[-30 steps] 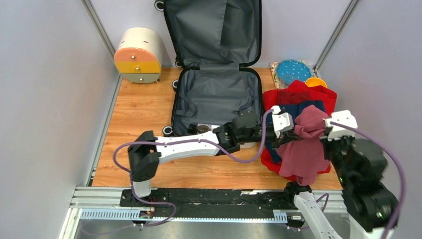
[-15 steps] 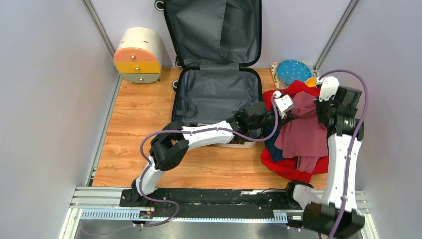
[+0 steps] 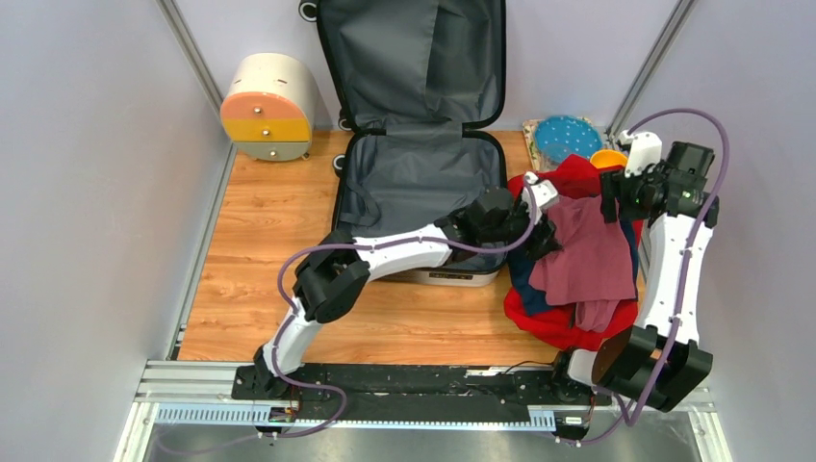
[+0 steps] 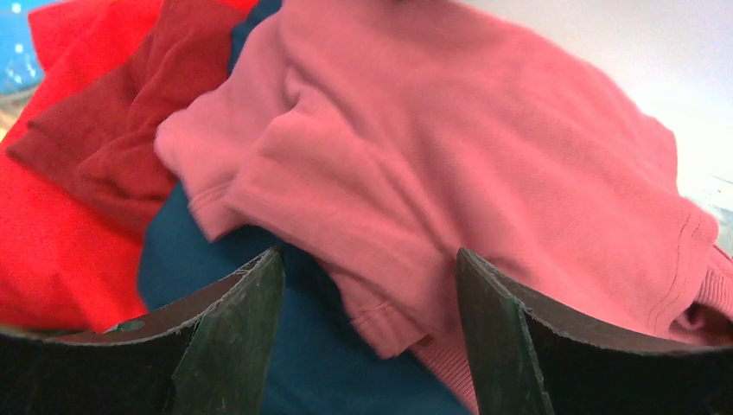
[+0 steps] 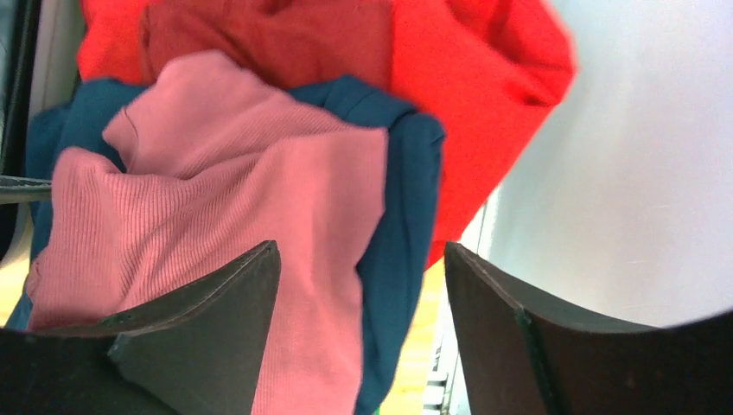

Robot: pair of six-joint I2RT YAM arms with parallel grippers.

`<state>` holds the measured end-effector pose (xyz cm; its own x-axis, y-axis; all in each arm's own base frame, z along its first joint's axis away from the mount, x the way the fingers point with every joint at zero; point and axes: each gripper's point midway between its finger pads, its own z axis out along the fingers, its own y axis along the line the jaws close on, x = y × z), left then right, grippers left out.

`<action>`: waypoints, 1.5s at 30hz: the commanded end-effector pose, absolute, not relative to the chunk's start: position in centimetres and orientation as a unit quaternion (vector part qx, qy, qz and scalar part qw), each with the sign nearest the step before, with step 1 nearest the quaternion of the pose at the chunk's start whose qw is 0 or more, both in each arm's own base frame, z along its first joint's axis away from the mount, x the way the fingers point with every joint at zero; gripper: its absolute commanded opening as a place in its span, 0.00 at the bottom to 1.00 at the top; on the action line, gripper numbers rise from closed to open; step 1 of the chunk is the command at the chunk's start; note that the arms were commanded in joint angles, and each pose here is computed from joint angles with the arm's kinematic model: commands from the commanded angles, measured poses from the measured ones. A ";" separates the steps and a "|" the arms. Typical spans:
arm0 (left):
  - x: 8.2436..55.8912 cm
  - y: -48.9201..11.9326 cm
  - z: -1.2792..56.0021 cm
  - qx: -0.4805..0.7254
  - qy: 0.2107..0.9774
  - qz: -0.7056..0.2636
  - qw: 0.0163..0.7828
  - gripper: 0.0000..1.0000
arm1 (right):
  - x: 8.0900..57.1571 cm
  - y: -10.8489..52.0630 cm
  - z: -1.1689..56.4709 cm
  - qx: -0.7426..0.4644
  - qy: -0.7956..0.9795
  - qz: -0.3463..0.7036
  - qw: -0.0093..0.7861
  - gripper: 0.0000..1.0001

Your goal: Open, take out, and arrange the luggage

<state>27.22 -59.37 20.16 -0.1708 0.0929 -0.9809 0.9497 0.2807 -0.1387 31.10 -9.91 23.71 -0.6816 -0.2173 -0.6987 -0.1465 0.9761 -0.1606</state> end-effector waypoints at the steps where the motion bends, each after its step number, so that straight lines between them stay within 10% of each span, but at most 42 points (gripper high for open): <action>1: 27.6 -54.3 28.3 0.415 0.640 -0.458 0.456 0.79 | 31.9 -9.8 30.8 -0.144 0.877 -0.070 0.454 0.77; 18: 28.0 -33.1 27.9 0.381 0.701 -0.476 0.370 0.82 | 29.9 7.6 24.0 -0.429 0.822 0.125 0.353 0.83; 30: 28.8 -27.5 23.9 0.305 0.755 -0.480 0.326 0.83 | 28.5 2.7 9.6 -0.533 0.815 0.015 0.226 0.82; 45: 30.1 -26.0 23.0 0.292 0.765 -0.467 0.334 0.85 | 25.6 -5.1 9.3 -0.505 0.840 0.008 0.199 0.83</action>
<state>29.99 -26.40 21.61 -0.6560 0.1327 -0.7430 0.7218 0.3978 -0.5663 26.60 -1.56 9.42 -0.3806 -0.8155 -0.4361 -0.8577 0.4875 -0.1631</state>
